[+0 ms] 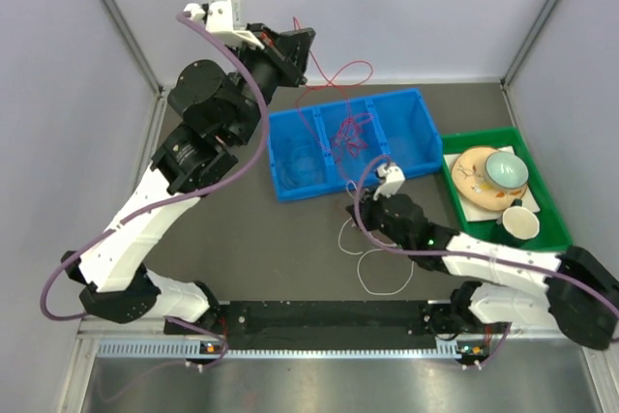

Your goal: Untangle the cables

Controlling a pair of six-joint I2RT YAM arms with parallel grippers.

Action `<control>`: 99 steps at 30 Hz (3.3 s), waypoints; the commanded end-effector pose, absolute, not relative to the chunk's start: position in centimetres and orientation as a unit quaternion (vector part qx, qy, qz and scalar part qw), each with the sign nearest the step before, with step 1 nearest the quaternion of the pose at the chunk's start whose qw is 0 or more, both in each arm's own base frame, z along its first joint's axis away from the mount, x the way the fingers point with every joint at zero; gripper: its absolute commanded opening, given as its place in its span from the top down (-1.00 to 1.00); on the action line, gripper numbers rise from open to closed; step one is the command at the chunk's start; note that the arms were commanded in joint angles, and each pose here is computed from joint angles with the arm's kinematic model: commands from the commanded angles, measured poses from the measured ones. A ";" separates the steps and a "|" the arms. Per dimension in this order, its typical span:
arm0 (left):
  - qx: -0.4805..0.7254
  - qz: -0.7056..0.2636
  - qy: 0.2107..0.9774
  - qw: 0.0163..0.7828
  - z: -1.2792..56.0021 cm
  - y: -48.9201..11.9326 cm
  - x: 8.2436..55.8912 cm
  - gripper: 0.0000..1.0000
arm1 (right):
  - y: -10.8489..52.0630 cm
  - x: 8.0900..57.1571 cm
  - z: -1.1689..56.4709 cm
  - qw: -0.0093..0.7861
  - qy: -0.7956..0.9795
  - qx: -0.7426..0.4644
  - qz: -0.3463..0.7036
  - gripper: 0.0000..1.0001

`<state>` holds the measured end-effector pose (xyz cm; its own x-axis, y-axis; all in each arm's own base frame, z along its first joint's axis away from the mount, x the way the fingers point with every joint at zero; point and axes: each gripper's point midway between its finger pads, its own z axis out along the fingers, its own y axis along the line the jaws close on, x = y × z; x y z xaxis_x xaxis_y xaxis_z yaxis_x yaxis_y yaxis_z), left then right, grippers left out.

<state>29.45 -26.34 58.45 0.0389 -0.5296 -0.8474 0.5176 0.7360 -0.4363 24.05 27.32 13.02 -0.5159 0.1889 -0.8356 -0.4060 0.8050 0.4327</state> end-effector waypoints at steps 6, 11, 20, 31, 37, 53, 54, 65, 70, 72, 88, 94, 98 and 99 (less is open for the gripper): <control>-0.002 -0.344 0.569 0.747 61.0 -28.3 33.4 1.00 | 19.5 19.4 9.8 0.465 0.843 0.009 0.271 1.00; -0.002 -0.361 0.580 0.730 60.5 -30.4 37.7 1.00 | 17.0 18.3 8.2 0.455 0.853 0.042 0.253 1.00; 0.009 -0.395 0.621 0.677 55.3 -33.1 42.4 1.00 | 16.6 18.2 8.2 0.459 0.847 0.060 0.262 1.00; 0.016 -0.410 0.626 0.663 54.3 -34.3 42.8 1.00 | 16.7 17.9 7.7 0.453 0.851 0.056 0.262 1.00; 0.017 -0.416 0.641 0.645 51.9 -35.2 43.2 1.00 | 16.6 17.9 7.6 0.452 0.851 0.057 0.261 1.00; 0.013 -0.418 0.663 0.621 48.1 -35.9 43.5 1.00 | 16.7 17.8 7.6 0.450 0.851 0.055 0.264 1.00; 0.013 -0.417 0.665 0.620 47.8 -35.9 43.6 1.00 | 16.7 17.8 7.6 0.450 0.852 0.055 0.263 1.00; -0.005 -0.395 0.688 0.609 44.2 -35.4 44.3 1.00 | 16.8 17.7 7.4 0.447 0.853 0.054 0.265 1.00; -0.010 -0.389 0.685 0.616 44.5 -34.8 44.1 1.00 | 16.8 17.7 7.4 0.448 0.852 0.054 0.266 1.00; -0.015 -0.386 0.678 0.625 45.4 -34.2 44.0 1.00 | 16.8 17.7 7.5 0.448 0.852 0.053 0.267 1.00; -0.035 -0.383 0.657 0.648 47.8 -32.1 43.8 1.00 | 16.9 17.7 7.8 0.449 0.850 0.050 0.270 1.00; -0.031 -0.391 0.648 0.653 48.9 -32.0 43.4 1.00 | 17.0 17.7 7.7 0.448 0.852 0.049 0.269 1.00; -0.034 -0.387 0.659 0.644 47.3 -32.1 43.7 1.00 | 17.0 17.8 7.8 0.447 0.852 0.048 0.268 1.00; -0.035 -0.389 0.661 0.641 46.9 -32.3 43.8 1.00 | 17.1 17.7 7.8 0.447 0.852 0.047 0.269 1.00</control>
